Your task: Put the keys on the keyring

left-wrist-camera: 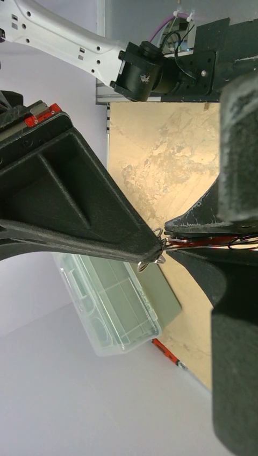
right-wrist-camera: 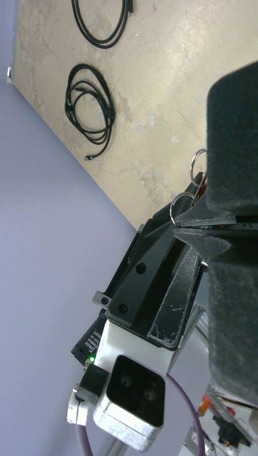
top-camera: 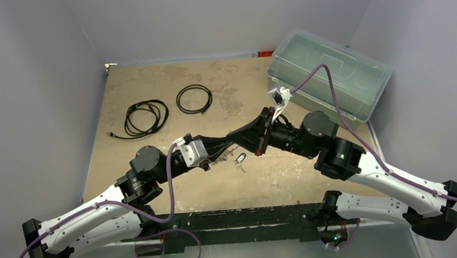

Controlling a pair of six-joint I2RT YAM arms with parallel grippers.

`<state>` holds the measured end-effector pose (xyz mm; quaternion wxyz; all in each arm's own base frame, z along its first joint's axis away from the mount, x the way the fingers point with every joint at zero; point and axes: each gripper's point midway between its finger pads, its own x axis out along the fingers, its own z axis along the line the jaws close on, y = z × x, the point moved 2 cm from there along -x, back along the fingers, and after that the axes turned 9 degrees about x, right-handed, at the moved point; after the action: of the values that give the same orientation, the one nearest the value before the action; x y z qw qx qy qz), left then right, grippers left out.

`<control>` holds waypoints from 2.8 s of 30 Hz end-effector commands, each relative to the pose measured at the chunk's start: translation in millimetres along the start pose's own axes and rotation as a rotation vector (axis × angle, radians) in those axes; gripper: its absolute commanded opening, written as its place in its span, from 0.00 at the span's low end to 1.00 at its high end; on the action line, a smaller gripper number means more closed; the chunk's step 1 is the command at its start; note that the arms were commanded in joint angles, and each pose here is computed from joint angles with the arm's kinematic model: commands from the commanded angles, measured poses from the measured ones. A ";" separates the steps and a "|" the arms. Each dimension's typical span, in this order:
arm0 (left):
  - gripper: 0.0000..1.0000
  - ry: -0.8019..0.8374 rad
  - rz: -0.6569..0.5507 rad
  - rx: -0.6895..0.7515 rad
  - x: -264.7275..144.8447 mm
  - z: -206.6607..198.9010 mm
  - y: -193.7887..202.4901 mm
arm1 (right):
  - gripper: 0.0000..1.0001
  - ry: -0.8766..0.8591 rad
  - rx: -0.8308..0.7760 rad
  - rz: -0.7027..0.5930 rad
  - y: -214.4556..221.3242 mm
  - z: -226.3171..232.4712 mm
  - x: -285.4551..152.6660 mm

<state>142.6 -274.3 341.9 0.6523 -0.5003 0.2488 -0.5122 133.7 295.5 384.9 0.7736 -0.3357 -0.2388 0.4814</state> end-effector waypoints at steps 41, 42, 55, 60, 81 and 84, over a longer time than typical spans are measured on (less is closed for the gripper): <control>0.00 0.837 0.319 -0.329 -67.5 -98.9 -40.8 | 0.55 -0.600 -0.860 0.024 52.2 31.7 -68.2; 0.00 0.848 0.307 -0.343 -66.3 -100.3 -43.6 | 0.55 -0.623 -0.856 0.018 53.4 35.3 -68.5; 0.00 0.957 0.245 -0.440 -54.1 -108.9 -60.1 | 0.38 -0.667 -0.922 0.017 75.3 38.7 -51.7; 0.00 0.979 0.236 -0.447 -54.7 -110.3 -62.2 | 0.33 -0.673 -0.918 0.050 82.6 36.3 -49.1; 0.00 0.988 0.292 -0.462 -53.4 -112.5 -51.5 | 0.31 -0.781 -0.897 0.064 94.6 58.3 -59.7; 0.00 0.995 0.294 -0.466 -52.3 -113.1 -50.8 | 0.30 -0.790 -0.888 0.091 101.2 57.1 -56.6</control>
<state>5.8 -266.1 318.9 0.3921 -0.2913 0.7210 -0.4915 19.6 290.7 335.6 0.4004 -0.4488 -0.6538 0.4591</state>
